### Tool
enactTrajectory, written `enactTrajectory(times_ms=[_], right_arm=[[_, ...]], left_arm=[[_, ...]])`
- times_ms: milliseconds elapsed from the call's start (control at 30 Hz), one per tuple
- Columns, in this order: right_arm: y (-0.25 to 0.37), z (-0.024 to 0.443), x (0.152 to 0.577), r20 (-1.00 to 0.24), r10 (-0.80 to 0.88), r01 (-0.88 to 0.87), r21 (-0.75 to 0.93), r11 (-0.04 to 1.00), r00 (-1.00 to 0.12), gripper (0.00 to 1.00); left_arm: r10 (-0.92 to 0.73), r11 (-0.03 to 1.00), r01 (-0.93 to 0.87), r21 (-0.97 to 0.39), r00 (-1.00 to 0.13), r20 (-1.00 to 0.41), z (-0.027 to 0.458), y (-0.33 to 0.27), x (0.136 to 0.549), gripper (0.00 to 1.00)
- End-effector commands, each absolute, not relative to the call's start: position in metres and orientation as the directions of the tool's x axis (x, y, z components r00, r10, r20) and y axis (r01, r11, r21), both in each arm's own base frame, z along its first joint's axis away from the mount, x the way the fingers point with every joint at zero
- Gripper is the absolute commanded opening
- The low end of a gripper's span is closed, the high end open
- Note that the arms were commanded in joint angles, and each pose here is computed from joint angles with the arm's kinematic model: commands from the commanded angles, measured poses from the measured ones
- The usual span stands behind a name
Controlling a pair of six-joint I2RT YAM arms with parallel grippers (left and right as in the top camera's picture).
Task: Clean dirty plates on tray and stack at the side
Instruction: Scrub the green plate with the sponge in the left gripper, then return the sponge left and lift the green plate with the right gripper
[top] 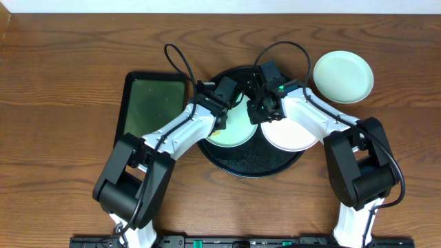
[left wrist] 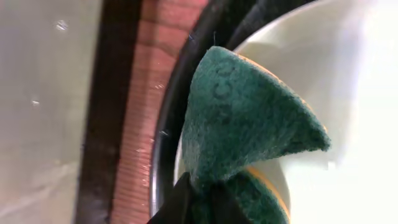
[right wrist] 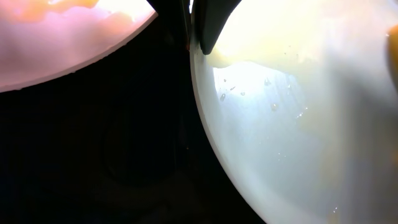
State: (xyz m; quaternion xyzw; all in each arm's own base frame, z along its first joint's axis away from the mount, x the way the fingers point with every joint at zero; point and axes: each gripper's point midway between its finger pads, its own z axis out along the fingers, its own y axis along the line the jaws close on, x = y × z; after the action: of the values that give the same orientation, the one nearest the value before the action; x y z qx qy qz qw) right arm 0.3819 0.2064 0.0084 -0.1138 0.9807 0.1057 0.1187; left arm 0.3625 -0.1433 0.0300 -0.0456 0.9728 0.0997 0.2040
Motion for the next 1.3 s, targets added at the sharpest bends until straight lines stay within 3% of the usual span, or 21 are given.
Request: enactTrajectory(times_ms=[0, 100, 200, 300, 500, 733, 867, 1067, 1267], right_arm=[[0.202, -0.006, 0.375, -0.220, -0.210, -0.246, 0.152, 0.957, -0.953, 0.01], [0.202, -0.006, 0.376, -0.221, -0.210, -0.246, 0.152, 0.957, -0.952, 0.01], [0.202, -0.006, 0.376, -0.223, -0.210, -0.246, 0.153, 0.957, -0.952, 0.01], [0.202, -0.006, 0.376, -0.222, -0.210, -0.246, 0.152, 0.957, -0.952, 0.01], [0.202, -0.006, 0.375, -0.220, -0.210, -0.246, 0.152, 0.957, -0.953, 0.01], [0.201, -0.006, 0.375, -0.216, -0.210, -0.245, 0.151, 0.958, -0.954, 0.01], [0.201, -0.006, 0.375, -0.218, -0.221, -0.257, 0.149, 0.955, -0.950, 0.01], [0.203, 0.006, 0.379, -0.255, -0.237, -0.281, 0.150, 0.948, -0.937, 0.01], [0.203, 0.047, 0.391, -0.364, -0.263, -0.325, 0.118, 0.938, -0.893, 0.01]], left_arm=[[-0.042, 0.961, -0.169, 0.219, -0.872, -0.489, 0.058, -0.125, 0.374, 0.07], [-0.076, 0.997, -0.067, -0.036, -0.916, -0.393, 0.051, -0.174, 0.364, 0.07], [-0.055, 0.949, 0.033, -0.313, -0.962, -0.268, 0.052, -0.229, 0.346, 0.07], [-0.031, 0.906, 0.062, -0.419, -0.977, -0.211, 0.054, -0.251, 0.335, 0.08], [-0.033, 0.939, 0.033, -0.342, -0.982, -0.186, 0.032, -0.241, 0.333, 0.07], [-0.042, 0.990, -0.082, 0.114, -0.948, -0.315, 0.015, -0.156, 0.348, 0.07], [-0.025, 0.965, -0.123, 0.233, -0.922, -0.385, 0.026, -0.133, 0.358, 0.07], [-0.020, 0.941, -0.186, 0.282, -0.864, -0.503, 0.070, -0.116, 0.367, 0.08], [-0.078, 0.949, -0.244, 0.198, -0.793, -0.605, 0.122, -0.106, 0.371, 0.07]])
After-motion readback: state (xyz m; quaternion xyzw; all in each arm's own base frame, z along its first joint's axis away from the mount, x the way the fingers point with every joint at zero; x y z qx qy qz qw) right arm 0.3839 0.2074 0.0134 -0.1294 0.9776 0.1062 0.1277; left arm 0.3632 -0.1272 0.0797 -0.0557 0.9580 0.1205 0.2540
